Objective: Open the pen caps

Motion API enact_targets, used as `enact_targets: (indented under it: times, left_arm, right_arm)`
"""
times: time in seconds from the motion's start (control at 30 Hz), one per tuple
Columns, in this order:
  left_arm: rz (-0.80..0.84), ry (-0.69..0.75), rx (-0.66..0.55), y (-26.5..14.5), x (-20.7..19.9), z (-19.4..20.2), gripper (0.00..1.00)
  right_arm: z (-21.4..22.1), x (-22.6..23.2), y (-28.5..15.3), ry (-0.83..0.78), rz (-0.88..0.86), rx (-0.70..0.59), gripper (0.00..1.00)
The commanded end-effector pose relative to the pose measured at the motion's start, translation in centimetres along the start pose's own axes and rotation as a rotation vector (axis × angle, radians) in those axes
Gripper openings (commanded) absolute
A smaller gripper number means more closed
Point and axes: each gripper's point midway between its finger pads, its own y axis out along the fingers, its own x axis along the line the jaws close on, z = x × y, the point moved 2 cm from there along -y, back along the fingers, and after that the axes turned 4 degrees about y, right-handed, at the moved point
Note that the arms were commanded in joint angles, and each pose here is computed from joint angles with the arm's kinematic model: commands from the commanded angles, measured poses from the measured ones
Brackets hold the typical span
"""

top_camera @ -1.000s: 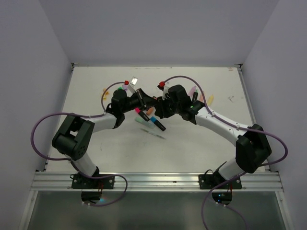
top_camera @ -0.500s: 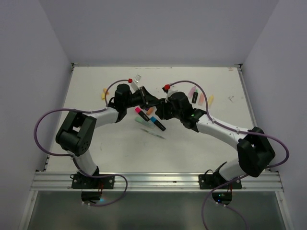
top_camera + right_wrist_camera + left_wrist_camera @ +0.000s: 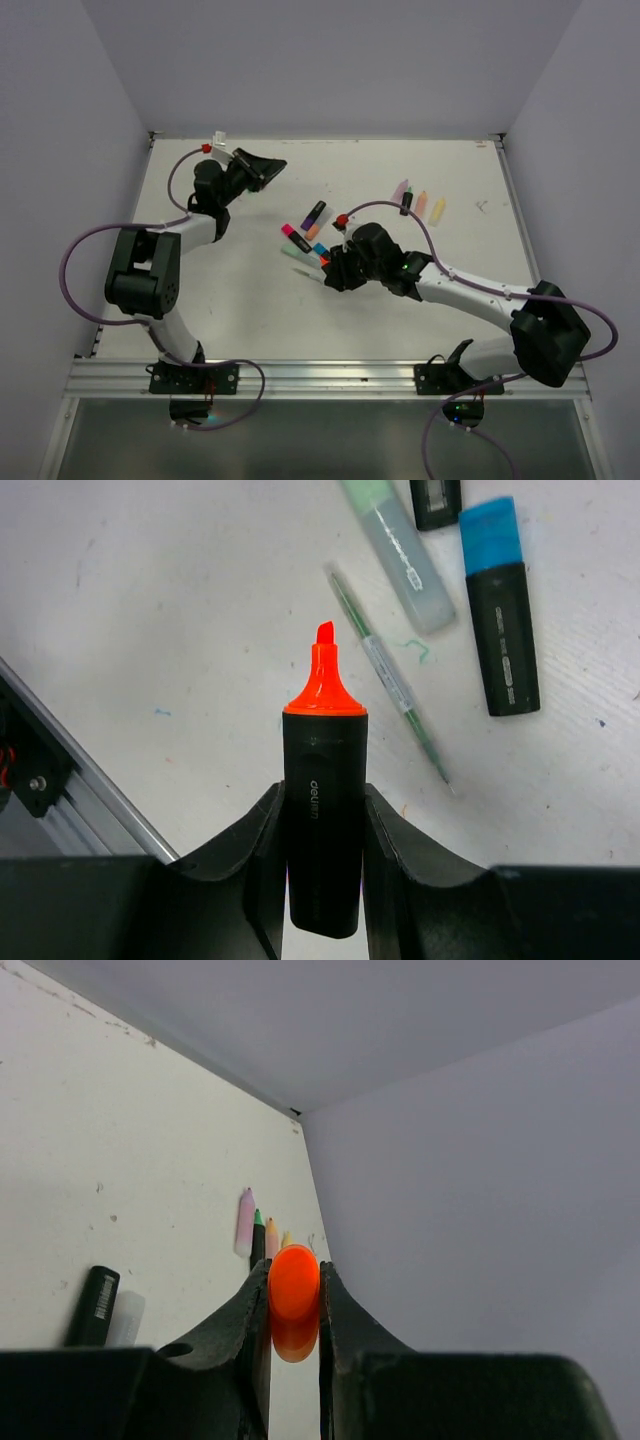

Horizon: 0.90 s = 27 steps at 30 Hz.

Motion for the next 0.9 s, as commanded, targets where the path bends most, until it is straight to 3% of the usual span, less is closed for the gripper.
enact_targets:
  times: [0.0,0.17,0.3,0.5,0.87]
  left_arm:
    - [0.076,0.052,-0.053,0.5,-2.7,-1.2,0.00]
    - [-0.073,0.194,0.044,-0.6,-0.8,0.0,0.00]
    - [-0.196,0.257,0.118,-2.8,1.7,1.8,0.00]
    - [-0.320,0.329,0.124,-5.8,3.5,2.6,0.00]
    - [-0.486,0.319,0.239,-7.2,8.9,5.2,0.00]
  right_arm:
    - [0.4,-0.7,-0.8,0.032,0.045,-0.004,0.00]
    - [-2.3,-6.6,-3.0,0.088,0.413,-0.073,0.00]
    - [-3.5,-11.4,-3.8,0.190,0.518,-0.084,0.00]
    - [-3.5,-18.1,-4.9,0.275,0.707,-0.077,0.00]
    - [-1.8,-25.2,-6.6,0.343,0.976,0.007,0.00]
